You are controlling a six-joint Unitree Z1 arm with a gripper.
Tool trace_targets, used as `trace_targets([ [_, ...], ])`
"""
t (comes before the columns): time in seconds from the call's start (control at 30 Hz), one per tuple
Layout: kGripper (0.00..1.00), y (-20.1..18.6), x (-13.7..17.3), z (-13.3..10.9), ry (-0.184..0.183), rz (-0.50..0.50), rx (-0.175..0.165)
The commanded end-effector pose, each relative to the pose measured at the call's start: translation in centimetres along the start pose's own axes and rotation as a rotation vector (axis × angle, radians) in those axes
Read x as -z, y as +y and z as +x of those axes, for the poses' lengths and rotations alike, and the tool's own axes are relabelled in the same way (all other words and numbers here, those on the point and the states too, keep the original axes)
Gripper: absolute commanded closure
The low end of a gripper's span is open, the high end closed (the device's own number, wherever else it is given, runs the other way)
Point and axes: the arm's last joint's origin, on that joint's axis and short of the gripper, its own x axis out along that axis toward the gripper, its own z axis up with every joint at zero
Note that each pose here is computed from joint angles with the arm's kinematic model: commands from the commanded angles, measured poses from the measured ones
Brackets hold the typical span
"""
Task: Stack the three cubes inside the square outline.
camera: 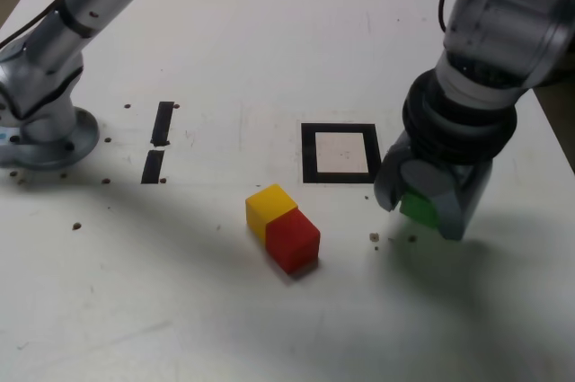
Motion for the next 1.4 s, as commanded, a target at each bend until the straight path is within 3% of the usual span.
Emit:
trace_targets([
  [0.0,0.78,0.2,-0.2,0.5,0.01,-0.002,0.01],
  [0.1,0.61,0.4,-0.5,1.4,0.03,-0.005,0.032],
  [0.2,0.38,0.3,-0.6,1.7,0.035,-0.005,0.048],
  [0.3,0.16,0.4,-0.6,1.1,0.016,-0.006,0.051],
  [0.4,0.06,0.4,-0.4,-0.1,-0.023,-0.008,0.048],
  [0.53,0.01,-0.2,0.5,-2.4,-0.075,-0.008,0.054],
  [0.67,0.0,-1.5,2.7,-5.1,-0.092,-0.064,0.057],
  [0.77,0.01,-2.6,5.4,-7.3,-0.099,-0.19,0.068],
  [0.87,0.03,-4.1,8.0,-9.2,-0.1,-0.386,0.124],
  [1.0,0.06,-6.4,10.0,-9.9,-0.047,-0.624,0.221],
  [1.1,0.07,-8.0,10.8,-10.0,0.006,-0.783,0.268],
  [1.23,0.07,-9.1,11.3,-9.8,0.034,-0.938,0.285],
  [1.37,0.07,-9.3,10.5,-8.1,0.011,-1.041,0.3],
])
